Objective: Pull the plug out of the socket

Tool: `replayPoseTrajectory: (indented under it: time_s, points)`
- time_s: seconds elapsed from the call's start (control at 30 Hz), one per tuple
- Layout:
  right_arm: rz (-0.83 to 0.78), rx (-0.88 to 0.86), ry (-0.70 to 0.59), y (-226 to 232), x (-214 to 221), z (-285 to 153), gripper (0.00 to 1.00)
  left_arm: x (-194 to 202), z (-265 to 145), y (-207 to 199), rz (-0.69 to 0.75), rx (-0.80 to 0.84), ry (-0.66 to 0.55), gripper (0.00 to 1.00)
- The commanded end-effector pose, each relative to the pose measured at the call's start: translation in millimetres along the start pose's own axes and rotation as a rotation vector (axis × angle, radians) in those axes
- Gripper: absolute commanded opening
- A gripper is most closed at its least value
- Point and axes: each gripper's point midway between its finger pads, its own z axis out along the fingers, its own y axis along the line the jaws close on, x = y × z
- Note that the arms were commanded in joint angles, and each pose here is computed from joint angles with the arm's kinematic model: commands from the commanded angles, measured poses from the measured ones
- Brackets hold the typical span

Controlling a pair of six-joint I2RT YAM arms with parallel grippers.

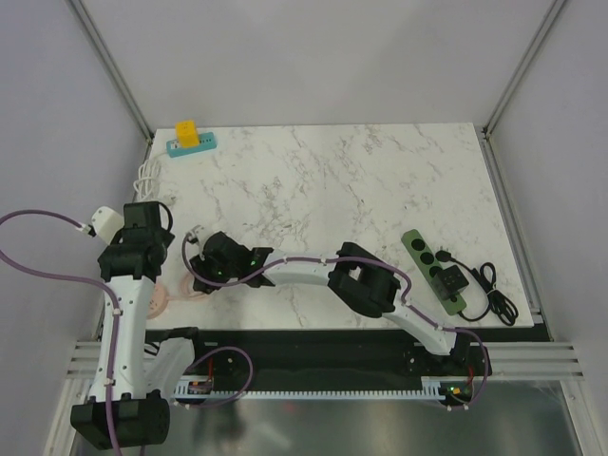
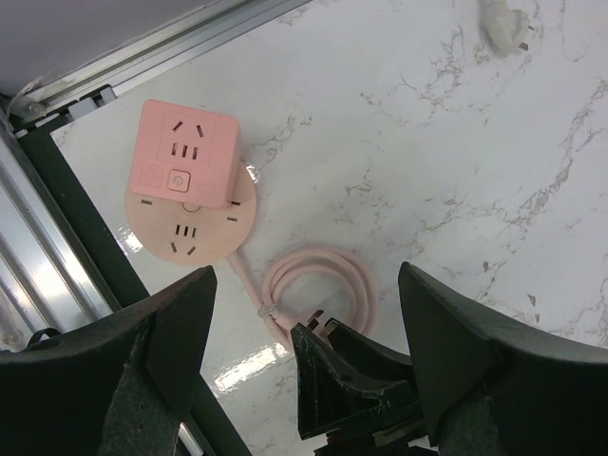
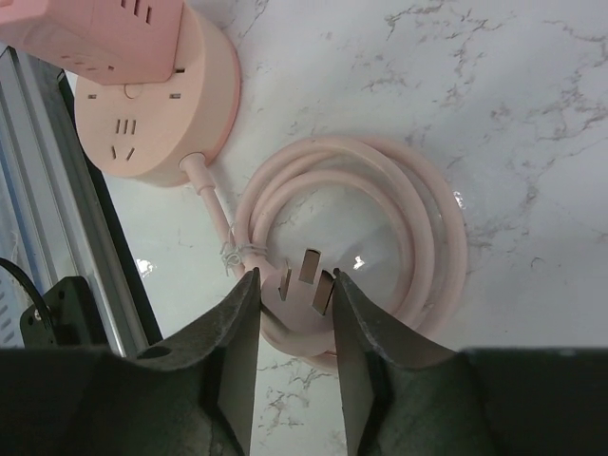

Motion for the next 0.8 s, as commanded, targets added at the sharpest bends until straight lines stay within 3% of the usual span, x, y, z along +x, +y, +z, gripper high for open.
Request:
replayPoseTrajectory:
  time_s: [0.0, 0.07, 0.27, 0.47, 0.77]
  points:
    - [-0.042, 0.108, 0.018, -20.9, 6.8, 1.0, 0.37, -6.0, -2.1, -7.9, 0.027, 0.044, -0.017, 0.85]
    - [-0.055, 0.129, 0.017, -24.8, 5.5, -4.0, 0.32, -5.0, -3.4, -12.3, 0.051, 0.074, -0.008, 0.85]
    - [-0.094, 0.16, 0.031, -34.8, 7.7, -22.4, 0.0, -0.6, -11.6, -30.7, 0.105, 0.214, 0.015, 0.85]
    - [-0.072, 0.213, 0.037, -62.9, 12.2, -54.4, 0.0, -1.1, -21.9, -46.5, 0.124, 0.343, 0.001, 0.85]
    - [-0.028, 0.353, 0.061, -137.5, 54.1, -161.8, 0.0, 14.0, -34.9, -77.2, 0.226, 0.558, 0.047, 0.83]
